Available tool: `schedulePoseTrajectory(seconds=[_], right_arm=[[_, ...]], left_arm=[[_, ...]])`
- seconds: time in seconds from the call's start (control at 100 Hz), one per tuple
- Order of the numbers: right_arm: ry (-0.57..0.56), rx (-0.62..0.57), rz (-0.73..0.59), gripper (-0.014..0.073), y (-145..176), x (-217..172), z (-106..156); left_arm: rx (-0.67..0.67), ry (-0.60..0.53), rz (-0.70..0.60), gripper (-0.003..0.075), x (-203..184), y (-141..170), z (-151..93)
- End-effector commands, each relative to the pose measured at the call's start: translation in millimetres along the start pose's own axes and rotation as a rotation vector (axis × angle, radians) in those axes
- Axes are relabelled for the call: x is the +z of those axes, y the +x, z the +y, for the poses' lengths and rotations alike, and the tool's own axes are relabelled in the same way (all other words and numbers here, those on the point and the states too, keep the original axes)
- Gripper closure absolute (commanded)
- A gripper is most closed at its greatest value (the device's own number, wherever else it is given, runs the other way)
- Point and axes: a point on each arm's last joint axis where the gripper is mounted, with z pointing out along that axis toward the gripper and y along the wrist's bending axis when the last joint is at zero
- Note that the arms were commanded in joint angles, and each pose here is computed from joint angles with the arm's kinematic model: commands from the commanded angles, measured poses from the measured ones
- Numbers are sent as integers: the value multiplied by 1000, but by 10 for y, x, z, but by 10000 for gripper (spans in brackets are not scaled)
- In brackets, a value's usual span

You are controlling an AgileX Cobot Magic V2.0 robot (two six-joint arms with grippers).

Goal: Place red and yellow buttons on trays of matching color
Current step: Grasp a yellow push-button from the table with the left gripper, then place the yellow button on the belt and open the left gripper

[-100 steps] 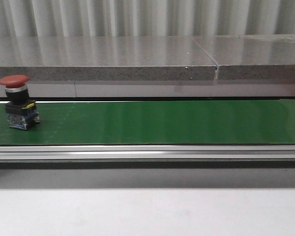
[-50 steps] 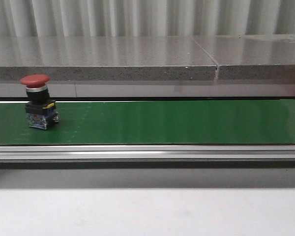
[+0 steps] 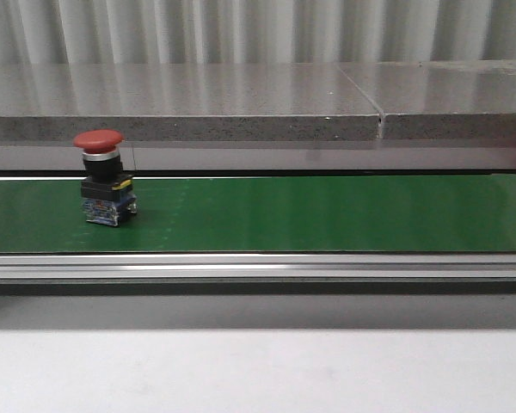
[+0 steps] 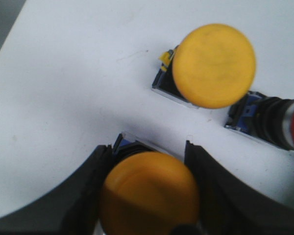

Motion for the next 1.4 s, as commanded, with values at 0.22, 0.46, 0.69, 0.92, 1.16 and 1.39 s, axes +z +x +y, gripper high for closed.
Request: schedulePoseTrajectory(seconds=[0.22, 0.46, 0.69, 0.92, 1.16, 1.39], right_arm=[[9, -15, -96, 663, -133, -52, -8], [9, -15, -96, 663, -133, -52, -8], [9, -15, -96, 663, -133, -52, -8], [9, -15, -96, 663, -133, -52, -8], [9, -15, -96, 663, -133, -52, -8], [9, -15, -96, 663, -133, -52, -8]], left_arm=[[86, 48, -265, 740, -1162, -121, -368], [210, 116, -304, 740, -1580, 69, -813], [318, 171, -198, 740, -1397, 350, -1151], [359, 187, -143, 740, -1135, 587, -1298], [361, 183, -118, 740, -972, 672, -1308], [358, 178, -27, 733, -786, 709, -1300]])
